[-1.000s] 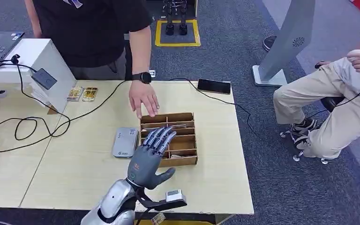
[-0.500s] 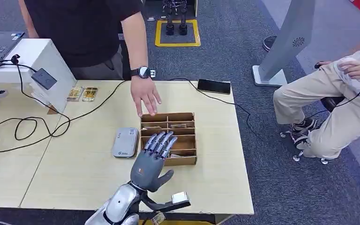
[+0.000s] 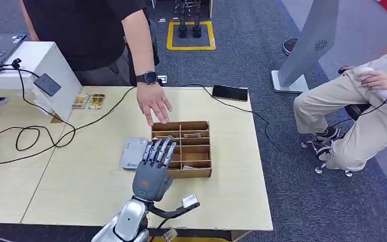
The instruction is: Pass the card to the sensor for recognition and then transmit it.
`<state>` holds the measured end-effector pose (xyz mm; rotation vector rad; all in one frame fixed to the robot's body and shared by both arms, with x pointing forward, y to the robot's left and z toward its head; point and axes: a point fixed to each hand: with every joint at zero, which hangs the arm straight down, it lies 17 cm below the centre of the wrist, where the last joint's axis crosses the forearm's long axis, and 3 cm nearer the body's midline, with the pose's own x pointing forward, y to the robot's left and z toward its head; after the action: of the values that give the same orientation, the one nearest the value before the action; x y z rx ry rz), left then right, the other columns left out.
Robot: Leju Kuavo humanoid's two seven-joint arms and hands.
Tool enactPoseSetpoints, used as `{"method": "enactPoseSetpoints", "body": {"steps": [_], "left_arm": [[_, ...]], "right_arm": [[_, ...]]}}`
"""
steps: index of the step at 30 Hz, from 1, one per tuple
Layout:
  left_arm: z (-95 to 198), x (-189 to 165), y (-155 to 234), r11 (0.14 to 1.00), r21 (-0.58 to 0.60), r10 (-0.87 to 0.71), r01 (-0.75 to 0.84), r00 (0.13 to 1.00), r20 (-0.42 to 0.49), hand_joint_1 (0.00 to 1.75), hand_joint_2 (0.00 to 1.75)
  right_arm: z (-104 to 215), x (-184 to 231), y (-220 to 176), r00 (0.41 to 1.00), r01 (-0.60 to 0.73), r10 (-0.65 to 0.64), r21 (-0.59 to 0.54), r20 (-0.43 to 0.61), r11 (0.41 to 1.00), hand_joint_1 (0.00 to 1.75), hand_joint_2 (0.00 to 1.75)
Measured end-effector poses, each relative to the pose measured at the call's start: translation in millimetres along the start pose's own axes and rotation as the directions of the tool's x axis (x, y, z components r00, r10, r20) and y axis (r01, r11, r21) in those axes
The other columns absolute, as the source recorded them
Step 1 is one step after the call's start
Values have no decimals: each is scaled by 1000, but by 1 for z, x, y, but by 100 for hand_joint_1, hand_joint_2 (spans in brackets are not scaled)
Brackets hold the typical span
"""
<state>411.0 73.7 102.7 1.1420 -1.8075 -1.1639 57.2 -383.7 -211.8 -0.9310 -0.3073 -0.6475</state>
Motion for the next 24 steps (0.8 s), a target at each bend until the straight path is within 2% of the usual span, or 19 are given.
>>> {"method": "enactPoseSetpoints", "body": {"steps": [3, 10, 11, 12, 24], "left_arm": [[-4, -14, 2, 1000, 7, 5, -4, 998, -63, 0, 175], [-6, -23, 3, 1000, 13, 12, -11, 995, -102, 2, 175], [-6, -24, 3, 1000, 12, 12, -11, 994, -108, 120, 175], [-6, -25, 3, 1000, 12, 12, -11, 994, -110, 175, 175], [8, -18, -35, 996, -93, -16, 16, 1000, 1, 175, 175]], "right_arm": [[0, 1, 1, 1000, 0, 0, 1, 2, 1000, 0, 175], [-1, 2, 1, 1000, -4, 4, 3, 4, 1000, 0, 175], [-1, 2, 1, 1000, -4, 4, 3, 7, 1000, 0, 175], [-1, 3, 1, 1000, -3, 3, 3, 8, 1000, 0, 175], [0, 8, 7, 999, -8, 7, 24, 33, 1000, 0, 175]]}}
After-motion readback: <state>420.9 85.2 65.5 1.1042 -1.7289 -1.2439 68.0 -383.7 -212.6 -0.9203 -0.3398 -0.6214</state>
